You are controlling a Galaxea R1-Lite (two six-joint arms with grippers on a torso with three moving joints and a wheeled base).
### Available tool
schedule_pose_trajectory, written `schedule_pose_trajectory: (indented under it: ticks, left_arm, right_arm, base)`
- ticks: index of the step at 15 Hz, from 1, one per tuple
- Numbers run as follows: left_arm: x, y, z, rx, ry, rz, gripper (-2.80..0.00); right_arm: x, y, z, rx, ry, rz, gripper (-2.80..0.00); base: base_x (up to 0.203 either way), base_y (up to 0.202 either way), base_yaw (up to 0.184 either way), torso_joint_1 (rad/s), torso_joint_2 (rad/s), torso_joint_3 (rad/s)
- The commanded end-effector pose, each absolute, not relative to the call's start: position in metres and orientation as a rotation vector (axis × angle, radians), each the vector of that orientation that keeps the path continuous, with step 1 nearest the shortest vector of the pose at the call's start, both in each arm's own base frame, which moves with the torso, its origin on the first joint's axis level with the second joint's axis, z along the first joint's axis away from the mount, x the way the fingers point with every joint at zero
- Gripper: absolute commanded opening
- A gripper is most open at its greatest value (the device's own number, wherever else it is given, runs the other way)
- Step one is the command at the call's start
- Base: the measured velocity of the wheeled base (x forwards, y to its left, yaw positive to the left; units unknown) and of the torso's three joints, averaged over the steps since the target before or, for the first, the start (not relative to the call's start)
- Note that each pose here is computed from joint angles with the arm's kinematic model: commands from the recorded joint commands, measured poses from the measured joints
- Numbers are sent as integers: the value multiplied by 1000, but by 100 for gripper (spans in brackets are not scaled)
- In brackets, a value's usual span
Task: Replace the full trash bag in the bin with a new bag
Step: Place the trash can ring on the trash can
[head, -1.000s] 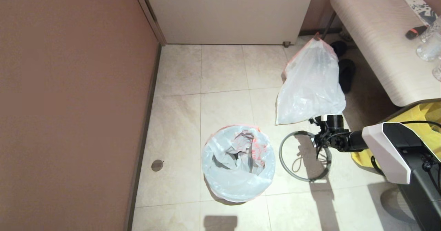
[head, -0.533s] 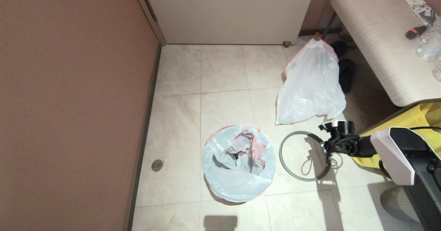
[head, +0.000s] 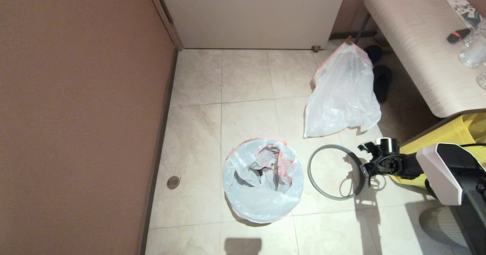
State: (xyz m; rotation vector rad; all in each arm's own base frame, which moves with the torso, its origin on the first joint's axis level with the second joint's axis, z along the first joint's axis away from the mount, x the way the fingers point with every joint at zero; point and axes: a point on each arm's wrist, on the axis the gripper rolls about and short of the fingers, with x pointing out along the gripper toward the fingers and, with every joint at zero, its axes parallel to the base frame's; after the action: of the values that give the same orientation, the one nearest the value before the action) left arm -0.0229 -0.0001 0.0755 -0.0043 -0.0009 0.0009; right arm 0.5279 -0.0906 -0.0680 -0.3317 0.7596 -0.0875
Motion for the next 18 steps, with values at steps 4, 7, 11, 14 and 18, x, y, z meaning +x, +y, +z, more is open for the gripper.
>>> schedule_pose_trajectory:
  ticks: [4,7,11,14,18]
  left_arm:
    - [-23,0,76,-5,1,2,-280]
    - [-23,0,75,-5,0,2,-280]
    - [-23,0,75,-5,0,2,-280]
    - [-23,0,75,-5,0,2,-280]
    - [-23,0,76,-5,1,1,-280]
  right_arm:
    - [526,-89,-89,-339,773,-42,0]
    - [525,-91,-98,-368,776,-27,0]
    - [522,-96,-109,-420,800,-7,0]
    - [519,-99,-119,-456,822,8,0]
    - [517,-99,-127,-478,841,21,-280]
  base:
    - [0,0,0,0,0,0]
    - [0,0,0,0,0,0]
    - [0,0,0,0,0,0]
    - [0,0,0,0,0,0]
    - [0,0,0,0,0,0]
